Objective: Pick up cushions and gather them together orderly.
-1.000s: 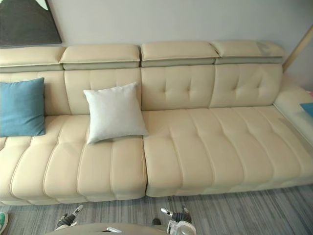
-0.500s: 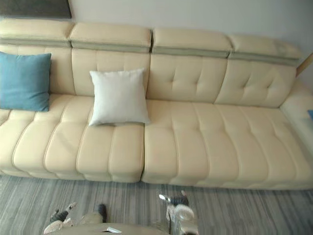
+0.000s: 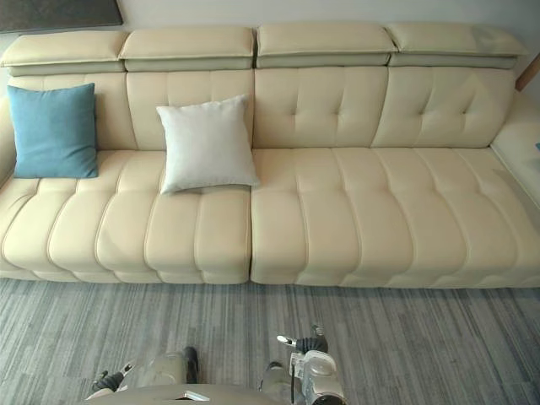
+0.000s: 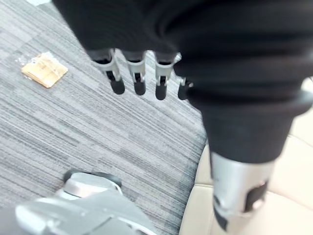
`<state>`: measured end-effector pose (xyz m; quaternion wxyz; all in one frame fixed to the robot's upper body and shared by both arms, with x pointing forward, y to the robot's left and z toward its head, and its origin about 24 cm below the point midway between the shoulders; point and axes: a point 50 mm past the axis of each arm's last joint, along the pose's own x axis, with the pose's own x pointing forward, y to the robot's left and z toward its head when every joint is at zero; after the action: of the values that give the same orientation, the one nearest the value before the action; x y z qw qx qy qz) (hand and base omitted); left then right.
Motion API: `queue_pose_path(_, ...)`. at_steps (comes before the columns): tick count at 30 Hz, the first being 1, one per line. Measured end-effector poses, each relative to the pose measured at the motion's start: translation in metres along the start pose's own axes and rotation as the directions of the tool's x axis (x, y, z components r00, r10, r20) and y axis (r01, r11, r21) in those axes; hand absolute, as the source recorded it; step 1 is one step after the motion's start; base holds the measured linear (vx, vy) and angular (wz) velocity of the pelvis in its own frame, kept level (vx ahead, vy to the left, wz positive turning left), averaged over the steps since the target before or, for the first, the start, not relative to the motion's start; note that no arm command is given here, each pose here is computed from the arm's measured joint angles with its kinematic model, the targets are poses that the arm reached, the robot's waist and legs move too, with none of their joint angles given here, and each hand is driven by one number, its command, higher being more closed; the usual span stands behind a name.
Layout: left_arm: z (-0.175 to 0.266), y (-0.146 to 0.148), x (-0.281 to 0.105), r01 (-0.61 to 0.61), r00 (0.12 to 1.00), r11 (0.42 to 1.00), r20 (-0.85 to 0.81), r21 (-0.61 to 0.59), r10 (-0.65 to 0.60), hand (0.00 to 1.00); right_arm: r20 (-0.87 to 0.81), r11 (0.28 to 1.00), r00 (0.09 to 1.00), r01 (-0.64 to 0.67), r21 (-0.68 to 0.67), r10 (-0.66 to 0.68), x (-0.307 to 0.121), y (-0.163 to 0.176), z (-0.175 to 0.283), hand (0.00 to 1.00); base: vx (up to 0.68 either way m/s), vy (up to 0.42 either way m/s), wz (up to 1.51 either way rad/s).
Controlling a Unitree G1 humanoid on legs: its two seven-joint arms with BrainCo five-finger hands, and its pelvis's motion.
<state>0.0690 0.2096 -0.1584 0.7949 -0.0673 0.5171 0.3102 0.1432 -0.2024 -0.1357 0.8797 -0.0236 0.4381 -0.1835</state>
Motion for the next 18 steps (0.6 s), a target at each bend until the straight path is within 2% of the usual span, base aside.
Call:
queue_pose_path(7,-0.019,0.021,-0.001,-0.055,0.997,0.998,-0.061,-0.006,0.055,0.00,-0.124,0.997,0.992,0.027,0.066,-0.019,-0.007,-0.001,-0.032,0.00,-0.05,0.139,-0.35)
queue_pose_path(14,-0.027,0.014,-0.002,-0.022,0.994,1.000,-0.105,0.016,0.023,0.00,-0.178,0.990,0.982,0.083,0.111,-0.062,-0.009,-0.014,-0.045,0.00,0.10,0.001,-0.24)
queue_pose_path(18,-0.023,0.013,0.000,0.012,0.996,0.997,-0.091,0.073,-0.006,0.00,-0.187,0.982,0.980,0.104,0.156,-0.074,-0.009,-0.016,-0.046,0.00,0.09,-0.022,-0.65)
